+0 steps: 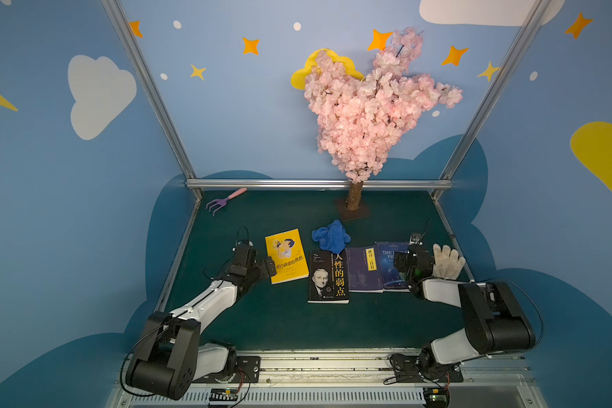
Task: Wipe the cover of the book
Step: Reset both arms
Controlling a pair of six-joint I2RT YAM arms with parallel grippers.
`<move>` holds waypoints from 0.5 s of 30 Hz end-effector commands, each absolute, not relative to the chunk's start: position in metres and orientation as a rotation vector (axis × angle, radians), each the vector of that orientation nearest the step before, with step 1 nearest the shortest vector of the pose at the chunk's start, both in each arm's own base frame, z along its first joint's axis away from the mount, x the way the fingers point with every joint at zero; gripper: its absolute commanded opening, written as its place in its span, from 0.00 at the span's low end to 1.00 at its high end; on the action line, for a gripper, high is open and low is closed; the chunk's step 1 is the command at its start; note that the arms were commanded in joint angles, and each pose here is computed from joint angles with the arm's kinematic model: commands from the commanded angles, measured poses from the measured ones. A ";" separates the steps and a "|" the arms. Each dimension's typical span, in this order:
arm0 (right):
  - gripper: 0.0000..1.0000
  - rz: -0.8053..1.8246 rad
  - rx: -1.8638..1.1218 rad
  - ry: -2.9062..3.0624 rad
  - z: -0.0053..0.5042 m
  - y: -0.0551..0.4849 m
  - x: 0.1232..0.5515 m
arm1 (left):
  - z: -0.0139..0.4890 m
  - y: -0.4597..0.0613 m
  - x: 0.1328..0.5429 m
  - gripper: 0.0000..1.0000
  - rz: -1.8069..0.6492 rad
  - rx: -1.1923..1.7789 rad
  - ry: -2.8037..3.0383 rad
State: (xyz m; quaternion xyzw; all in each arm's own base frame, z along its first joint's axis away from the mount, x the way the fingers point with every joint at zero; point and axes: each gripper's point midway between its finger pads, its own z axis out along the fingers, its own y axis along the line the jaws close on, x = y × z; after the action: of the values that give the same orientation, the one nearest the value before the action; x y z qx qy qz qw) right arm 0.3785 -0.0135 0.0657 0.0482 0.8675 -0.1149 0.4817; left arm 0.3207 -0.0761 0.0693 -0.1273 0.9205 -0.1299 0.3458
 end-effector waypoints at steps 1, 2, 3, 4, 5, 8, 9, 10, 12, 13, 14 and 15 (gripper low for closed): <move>0.94 -0.100 0.080 1.992 0.090 0.001 0.391 | 0.090 -0.079 0.328 1.00 -0.324 -0.243 2.286; 0.94 -0.089 0.058 1.989 0.091 0.005 0.391 | 0.094 -0.080 0.327 1.00 -0.340 -0.231 2.271; 0.94 -0.074 0.010 2.000 0.091 0.011 0.392 | 0.098 -0.080 0.327 1.00 -0.338 -0.210 2.249; 0.94 -0.070 -0.030 2.035 0.087 0.015 0.392 | 0.105 -0.076 0.328 1.00 -0.315 -0.208 2.217; 0.94 -0.064 -0.045 2.055 0.086 0.017 0.392 | 0.112 -0.071 0.330 1.00 -0.283 -0.211 2.182; 0.94 -0.062 -0.047 2.053 0.085 0.016 0.392 | 0.147 -0.055 0.334 1.00 -0.151 -0.147 2.048; 0.94 -0.062 -0.045 2.050 0.087 0.016 0.392 | 0.157 -0.049 0.333 1.00 -0.097 -0.111 2.004; 0.94 -0.062 -0.046 2.052 0.086 0.016 0.392 | 0.165 -0.044 0.331 1.00 -0.056 -0.095 1.954; 0.94 -0.062 -0.046 2.053 0.085 0.016 0.392 | 0.175 -0.034 0.326 1.00 0.004 -0.084 1.852; 0.94 -0.062 -0.047 2.051 0.086 0.016 0.392 | 0.181 -0.030 0.322 1.00 0.030 -0.074 1.780; 0.94 -0.061 -0.046 2.052 0.086 0.016 0.392 | 0.180 -0.027 0.318 1.00 0.054 -0.051 1.728; 0.94 -0.062 -0.046 2.052 0.086 0.016 0.392 | 0.183 -0.026 0.314 1.00 0.076 -0.023 1.657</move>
State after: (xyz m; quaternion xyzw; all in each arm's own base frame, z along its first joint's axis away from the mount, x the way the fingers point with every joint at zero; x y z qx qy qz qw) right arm 0.3866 0.0134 0.0728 -0.0117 0.8629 -0.0315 0.5042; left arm 0.3181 -0.0403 0.1660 -0.0386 0.7927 -0.0329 0.6075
